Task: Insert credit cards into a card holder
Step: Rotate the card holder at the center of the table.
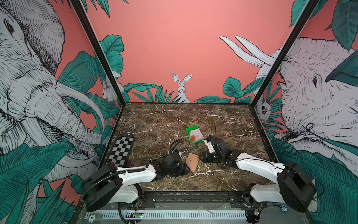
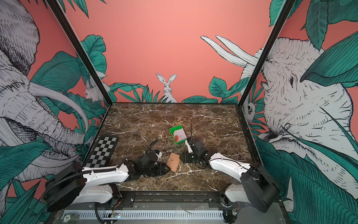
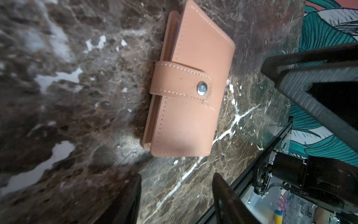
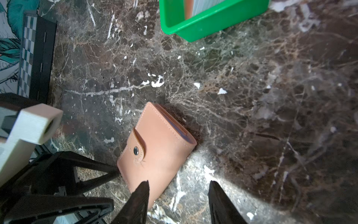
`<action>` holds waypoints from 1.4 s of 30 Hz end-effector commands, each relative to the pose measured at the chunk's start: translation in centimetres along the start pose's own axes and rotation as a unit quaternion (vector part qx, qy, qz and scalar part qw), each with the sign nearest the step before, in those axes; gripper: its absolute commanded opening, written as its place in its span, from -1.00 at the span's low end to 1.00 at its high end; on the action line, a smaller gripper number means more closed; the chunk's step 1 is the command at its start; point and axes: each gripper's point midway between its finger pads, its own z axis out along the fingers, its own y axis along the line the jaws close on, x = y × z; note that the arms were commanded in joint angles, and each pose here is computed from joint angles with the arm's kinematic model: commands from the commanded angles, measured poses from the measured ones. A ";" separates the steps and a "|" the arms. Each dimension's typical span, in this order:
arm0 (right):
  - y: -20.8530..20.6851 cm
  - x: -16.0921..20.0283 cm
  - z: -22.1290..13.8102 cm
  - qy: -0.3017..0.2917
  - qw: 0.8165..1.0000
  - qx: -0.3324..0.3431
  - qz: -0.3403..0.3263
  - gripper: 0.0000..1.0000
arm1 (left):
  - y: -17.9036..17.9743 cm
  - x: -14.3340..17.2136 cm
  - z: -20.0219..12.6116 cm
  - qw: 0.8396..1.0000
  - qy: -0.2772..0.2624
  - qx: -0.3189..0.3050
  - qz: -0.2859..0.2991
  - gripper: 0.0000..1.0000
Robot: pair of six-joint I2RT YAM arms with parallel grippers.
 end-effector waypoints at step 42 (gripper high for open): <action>-2.3 1.5 -0.5 0.003 0.998 0.054 0.039 0.40 | -1.6 -6.1 1.4 0.997 -0.077 -0.001 0.027 0.07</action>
